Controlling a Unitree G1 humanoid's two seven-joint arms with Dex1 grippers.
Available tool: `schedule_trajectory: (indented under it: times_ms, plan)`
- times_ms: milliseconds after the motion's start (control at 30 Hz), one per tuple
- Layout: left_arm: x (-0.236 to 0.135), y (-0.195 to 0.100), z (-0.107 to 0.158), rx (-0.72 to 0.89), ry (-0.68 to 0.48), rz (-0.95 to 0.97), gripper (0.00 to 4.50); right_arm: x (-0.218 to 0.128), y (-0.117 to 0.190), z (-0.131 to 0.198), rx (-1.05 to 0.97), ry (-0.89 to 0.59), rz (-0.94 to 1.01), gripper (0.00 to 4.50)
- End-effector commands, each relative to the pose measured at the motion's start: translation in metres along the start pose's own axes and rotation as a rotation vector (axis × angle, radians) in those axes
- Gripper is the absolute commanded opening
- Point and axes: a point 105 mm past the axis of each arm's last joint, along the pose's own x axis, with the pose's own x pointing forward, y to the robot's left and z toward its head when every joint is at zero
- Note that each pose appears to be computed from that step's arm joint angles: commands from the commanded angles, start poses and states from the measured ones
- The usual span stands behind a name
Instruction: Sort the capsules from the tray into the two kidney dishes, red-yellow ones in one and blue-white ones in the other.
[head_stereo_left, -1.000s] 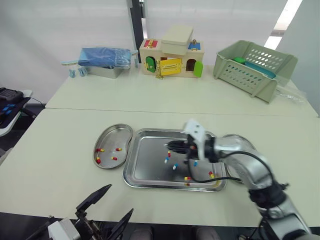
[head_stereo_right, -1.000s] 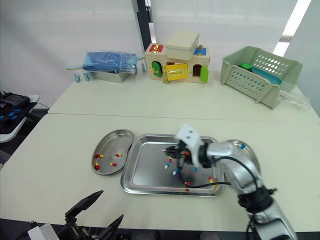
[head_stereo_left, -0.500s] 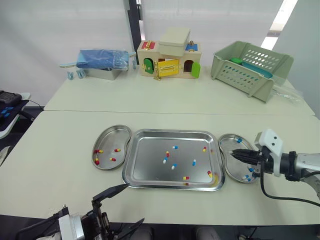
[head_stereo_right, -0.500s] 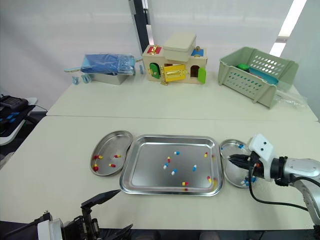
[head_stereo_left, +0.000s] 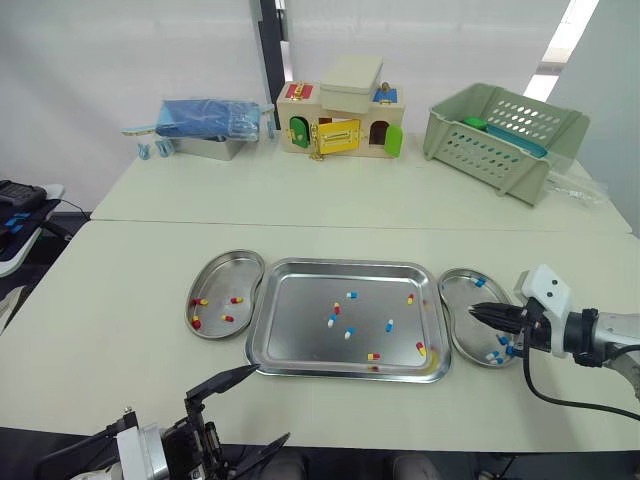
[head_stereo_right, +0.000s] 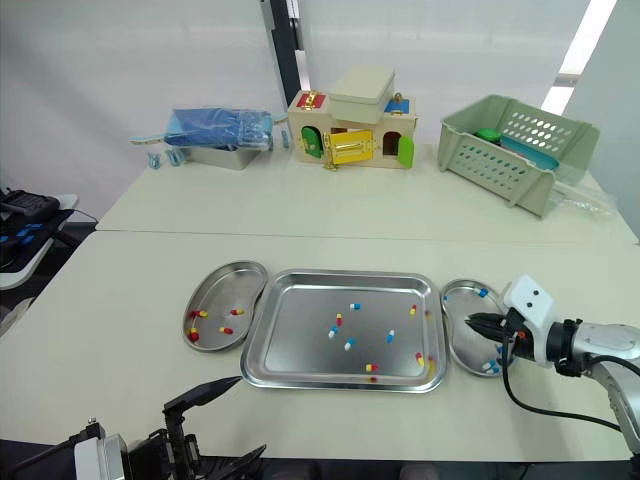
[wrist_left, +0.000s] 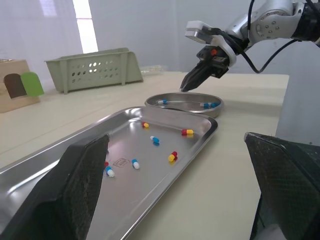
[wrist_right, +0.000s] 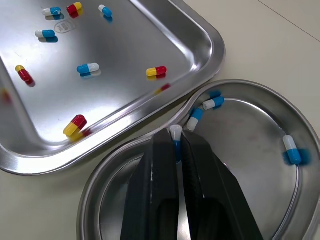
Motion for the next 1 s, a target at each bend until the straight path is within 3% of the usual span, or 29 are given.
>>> schedule_trajectory:
  times_ms: [33,333,733,867,1000]
  plan:
    - [0.003,0.003,0.004,0.018,-0.012,0.018,4.5,-0.005,-0.005,0.005,-0.037,-0.003,-0.013,0.02]
    - [0.004,0.008,0.003,0.017,0.001,0.045,4.5,-0.002,-0.008,0.002,-0.033,0.0,-0.016,0.02]
    - [0.004,0.007,0.002,0.011,0.008,0.05,4.5,-0.006,-0.009,0.004,-0.041,-0.006,-0.016,3.14]
    - [0.004,0.007,0.002,0.012,0.01,0.061,4.5,-0.009,-0.011,0.004,-0.035,-0.018,-0.018,4.44]
    - [0.003,0.011,0.004,0.001,0.014,0.111,4.5,-0.016,-0.013,0.009,-0.055,-0.072,-0.012,4.48]
